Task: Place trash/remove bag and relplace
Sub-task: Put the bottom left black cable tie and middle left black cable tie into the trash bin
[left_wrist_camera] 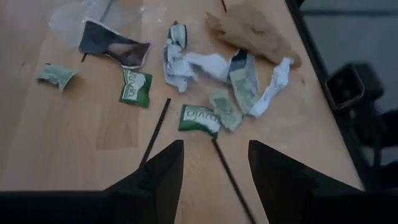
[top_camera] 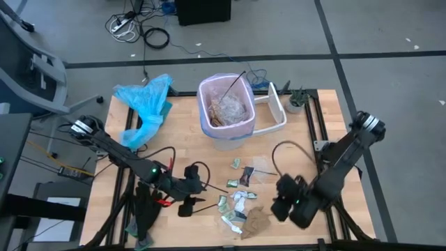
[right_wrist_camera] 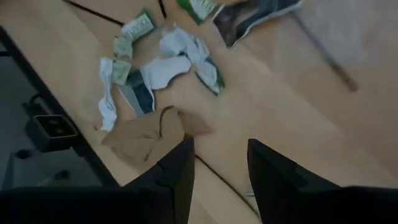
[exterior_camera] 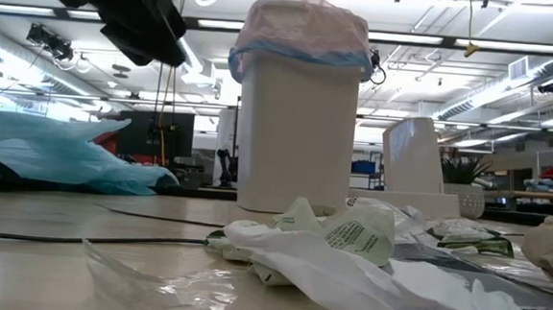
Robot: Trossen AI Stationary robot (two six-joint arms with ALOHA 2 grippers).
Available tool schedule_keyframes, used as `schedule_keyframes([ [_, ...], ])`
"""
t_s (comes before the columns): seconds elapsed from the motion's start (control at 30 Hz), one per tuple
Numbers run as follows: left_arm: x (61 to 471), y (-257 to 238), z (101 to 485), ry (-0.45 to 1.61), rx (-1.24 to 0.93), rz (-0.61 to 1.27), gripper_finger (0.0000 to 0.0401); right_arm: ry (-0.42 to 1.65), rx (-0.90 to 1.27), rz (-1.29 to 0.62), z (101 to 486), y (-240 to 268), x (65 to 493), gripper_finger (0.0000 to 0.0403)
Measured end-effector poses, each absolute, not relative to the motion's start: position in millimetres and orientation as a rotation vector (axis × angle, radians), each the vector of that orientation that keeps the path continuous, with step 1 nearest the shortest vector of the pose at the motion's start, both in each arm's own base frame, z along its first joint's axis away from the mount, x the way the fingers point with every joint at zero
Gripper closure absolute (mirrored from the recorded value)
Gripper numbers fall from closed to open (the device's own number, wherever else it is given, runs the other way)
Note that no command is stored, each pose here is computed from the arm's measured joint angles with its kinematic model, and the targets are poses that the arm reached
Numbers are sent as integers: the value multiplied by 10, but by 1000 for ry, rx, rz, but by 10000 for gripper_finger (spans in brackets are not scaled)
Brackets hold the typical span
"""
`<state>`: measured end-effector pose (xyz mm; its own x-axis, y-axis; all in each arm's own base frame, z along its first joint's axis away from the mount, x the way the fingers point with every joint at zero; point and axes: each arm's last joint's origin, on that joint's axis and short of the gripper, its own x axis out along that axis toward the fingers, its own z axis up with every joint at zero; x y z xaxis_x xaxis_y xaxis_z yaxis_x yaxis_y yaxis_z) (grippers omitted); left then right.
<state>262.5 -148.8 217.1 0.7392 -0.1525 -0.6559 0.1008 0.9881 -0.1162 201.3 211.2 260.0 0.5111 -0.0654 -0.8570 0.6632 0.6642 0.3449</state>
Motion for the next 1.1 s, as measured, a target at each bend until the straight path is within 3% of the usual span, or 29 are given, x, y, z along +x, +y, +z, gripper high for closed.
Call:
schedule_keyframes([
  [0.4,2693,-1703,1789,835,79,-194,210,921,826,-599,2021,2506,2167,268],
  [0.7,2926,-1927,1526,905,158,-203,210,889,845,-594,2038,2500,2198,268],
  [0.87,2990,-1950,1348,1007,242,-129,210,883,858,-586,2043,2506,2211,268],
  [1.1,3014,-1866,1311,987,342,23,210,889,833,-592,2040,2493,2200,268],
])
